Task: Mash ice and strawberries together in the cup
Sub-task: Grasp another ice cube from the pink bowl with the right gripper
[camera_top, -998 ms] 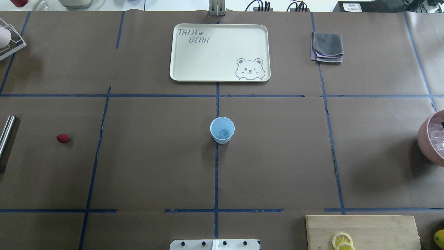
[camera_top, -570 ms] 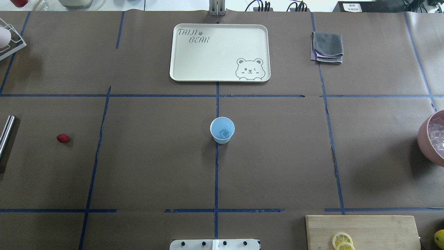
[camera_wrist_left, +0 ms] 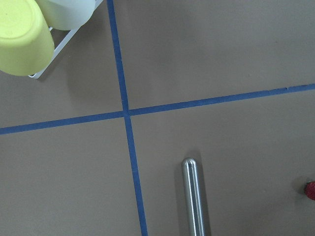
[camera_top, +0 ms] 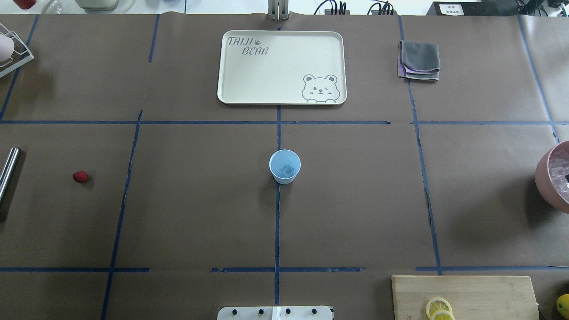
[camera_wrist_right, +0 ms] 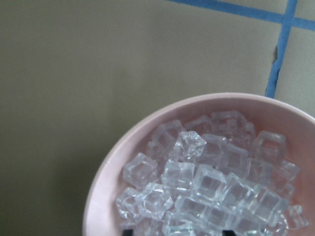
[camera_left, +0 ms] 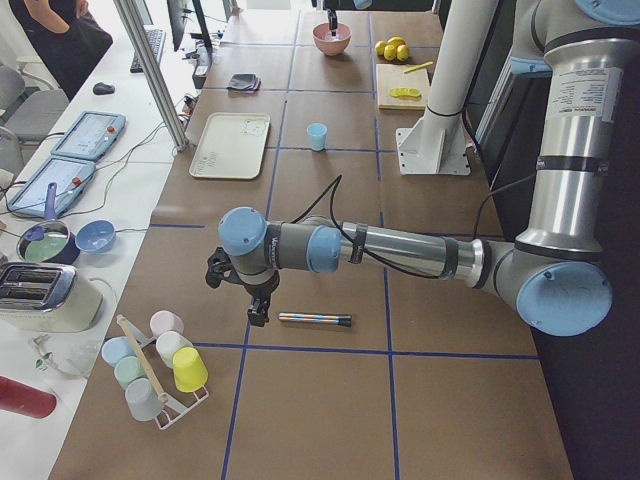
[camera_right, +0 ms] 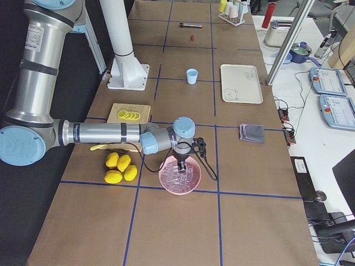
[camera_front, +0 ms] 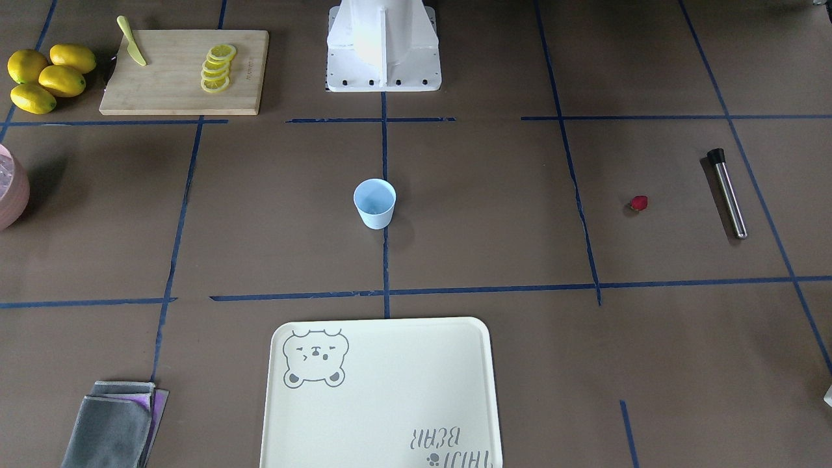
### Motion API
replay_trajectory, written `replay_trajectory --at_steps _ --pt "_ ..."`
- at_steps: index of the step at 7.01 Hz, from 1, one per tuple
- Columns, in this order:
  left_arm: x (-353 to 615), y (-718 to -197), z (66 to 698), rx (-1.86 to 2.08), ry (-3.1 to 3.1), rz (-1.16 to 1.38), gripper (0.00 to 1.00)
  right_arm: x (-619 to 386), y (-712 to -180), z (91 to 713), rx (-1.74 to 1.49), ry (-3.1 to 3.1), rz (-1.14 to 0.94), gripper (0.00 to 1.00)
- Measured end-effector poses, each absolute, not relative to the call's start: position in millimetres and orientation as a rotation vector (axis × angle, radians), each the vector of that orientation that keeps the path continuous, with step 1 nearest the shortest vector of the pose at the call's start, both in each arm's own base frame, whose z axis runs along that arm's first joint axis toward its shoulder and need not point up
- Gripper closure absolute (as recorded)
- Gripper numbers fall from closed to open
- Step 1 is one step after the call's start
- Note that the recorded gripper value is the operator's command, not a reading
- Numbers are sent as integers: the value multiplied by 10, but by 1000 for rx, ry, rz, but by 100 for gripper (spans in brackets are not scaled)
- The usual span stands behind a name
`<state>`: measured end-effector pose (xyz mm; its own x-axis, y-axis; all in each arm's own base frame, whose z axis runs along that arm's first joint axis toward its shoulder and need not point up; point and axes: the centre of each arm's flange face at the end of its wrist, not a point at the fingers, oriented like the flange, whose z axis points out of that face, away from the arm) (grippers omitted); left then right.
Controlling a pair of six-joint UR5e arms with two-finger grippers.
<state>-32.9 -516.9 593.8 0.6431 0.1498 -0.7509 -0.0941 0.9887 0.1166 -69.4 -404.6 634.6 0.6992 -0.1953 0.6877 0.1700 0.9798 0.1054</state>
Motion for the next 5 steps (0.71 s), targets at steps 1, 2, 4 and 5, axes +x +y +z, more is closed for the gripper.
replay_trajectory --at_steps 1,2,4,5 --pt "-331 -5168 5939 69 861 139 0 -712 -4020 6384 27 -763 -208 33" --pt "-332 -5167 5939 69 861 139 0 -727 -3996 6427 19 -752 -212 34" --pt "-334 -5167 5936 70 861 139 0 -742 -3961 6481 8 -743 -215 35" --pt "-332 -5167 5936 70 861 139 0 -753 -3950 6493 5 -742 -217 39"
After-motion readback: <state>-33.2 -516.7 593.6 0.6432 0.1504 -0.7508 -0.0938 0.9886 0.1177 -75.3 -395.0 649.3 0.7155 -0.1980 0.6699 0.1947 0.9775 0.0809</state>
